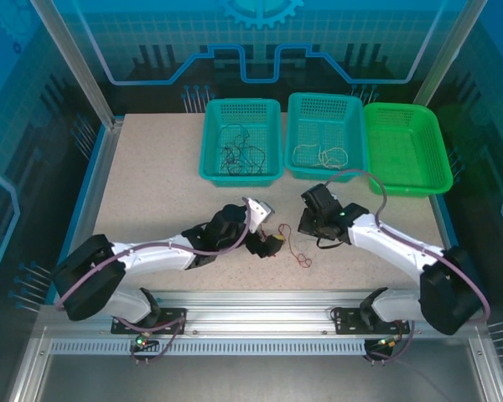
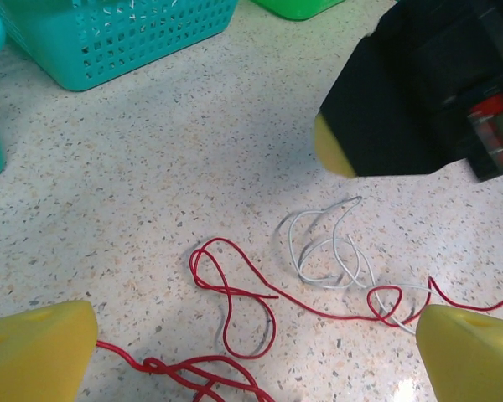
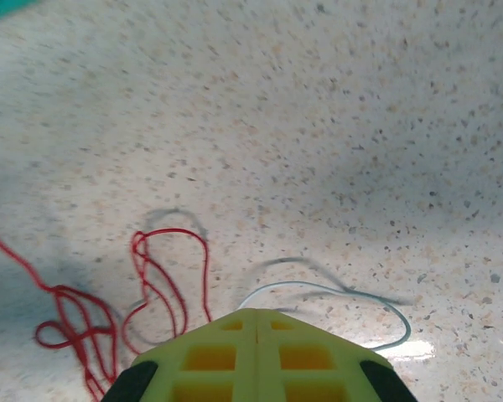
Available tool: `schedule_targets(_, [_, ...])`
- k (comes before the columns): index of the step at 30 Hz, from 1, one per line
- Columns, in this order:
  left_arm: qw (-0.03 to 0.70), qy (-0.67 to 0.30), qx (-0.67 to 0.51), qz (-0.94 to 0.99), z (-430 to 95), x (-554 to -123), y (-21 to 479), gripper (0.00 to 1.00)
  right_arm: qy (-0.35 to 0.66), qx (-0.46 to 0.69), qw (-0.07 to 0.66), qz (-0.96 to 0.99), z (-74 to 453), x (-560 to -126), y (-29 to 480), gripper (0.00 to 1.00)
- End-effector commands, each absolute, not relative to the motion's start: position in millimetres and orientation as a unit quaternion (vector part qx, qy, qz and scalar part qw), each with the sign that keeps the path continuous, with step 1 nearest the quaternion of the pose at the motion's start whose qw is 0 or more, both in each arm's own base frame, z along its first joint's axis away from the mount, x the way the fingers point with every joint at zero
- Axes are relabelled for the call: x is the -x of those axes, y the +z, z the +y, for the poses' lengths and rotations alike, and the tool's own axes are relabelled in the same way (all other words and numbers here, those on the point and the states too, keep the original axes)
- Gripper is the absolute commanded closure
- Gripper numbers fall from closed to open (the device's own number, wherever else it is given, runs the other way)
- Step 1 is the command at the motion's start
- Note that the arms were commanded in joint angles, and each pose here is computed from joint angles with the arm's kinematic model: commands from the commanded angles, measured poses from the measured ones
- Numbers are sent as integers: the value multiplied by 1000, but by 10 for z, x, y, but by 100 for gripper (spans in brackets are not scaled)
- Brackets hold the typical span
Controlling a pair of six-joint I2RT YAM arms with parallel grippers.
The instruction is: Untangle the cables
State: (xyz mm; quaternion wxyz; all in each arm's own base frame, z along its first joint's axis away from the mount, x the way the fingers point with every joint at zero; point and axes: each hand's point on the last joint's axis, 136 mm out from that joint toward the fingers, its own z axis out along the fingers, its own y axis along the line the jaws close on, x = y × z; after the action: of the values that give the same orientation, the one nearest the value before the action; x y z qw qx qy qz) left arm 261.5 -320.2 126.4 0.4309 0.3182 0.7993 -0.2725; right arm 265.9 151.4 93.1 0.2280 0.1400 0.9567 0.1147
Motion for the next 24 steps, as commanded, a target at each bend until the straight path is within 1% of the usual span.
schedule_targets(1, [443, -284, -305, 794, -3304, -2713, 1384, 1, 88, -160, 242, 953, 1347, -2552, 1060, 96])
schedule_targets(3, [441, -288, -312, 791, -3346, -2716, 1367, 1, 60, -197, 231, 951, 1179, -2436, 1016, 66])
schedule_targets(4, [441, -288, -318, 788, -3364, -2716, 1364, 1, 55, -208, 221, 951, 1146, -2383, 972, 53])
schedule_targets(5, [440, -286, -326, 787, -3381, -2715, 1344, 1, 56, -218, 206, 952, 1141, -2324, 905, 45])
schedule_targets(6, [442, -284, -330, 784, -3397, -2719, 1340, 1, 59, -226, 189, 954, 1154, -2267, 825, 42])
schedule_targets(10, [449, -276, -343, 777, -3425, -2758, 1342, 1, 64, -245, 139, 957, 1223, -2165, 549, 41])
schedule_targets(14, [449, -269, -355, 775, -3447, -2773, 1322, 1, 95, -264, 97, 955, 1376, -2208, 343, 38])
schedule_targets(18, [451, -266, -357, 773, -3445, -2776, 1303, 1, 107, -269, 90, 953, 1458, -2327, 264, 39])
schedule_targets(20, [451, -265, -358, 773, -3453, -2783, 1280, 1, 102, -275, 91, 952, 1432, -2356, 220, 44])
schedule_targets(22, [449, -264, -363, 773, -3464, -2786, 1250, 1, 101, -280, 95, 950, 1390, -2371, 188, 55])
schedule_targets(23, [448, -263, -367, 771, -3472, -2784, 1235, 1, 100, -282, 101, 949, 1361, -2378, 191, 64])
schedule_targets(24, [449, -260, -371, 770, -3476, -2787, 1218, 1, 101, -281, 109, 948, 1331, -2383, 197, 76])
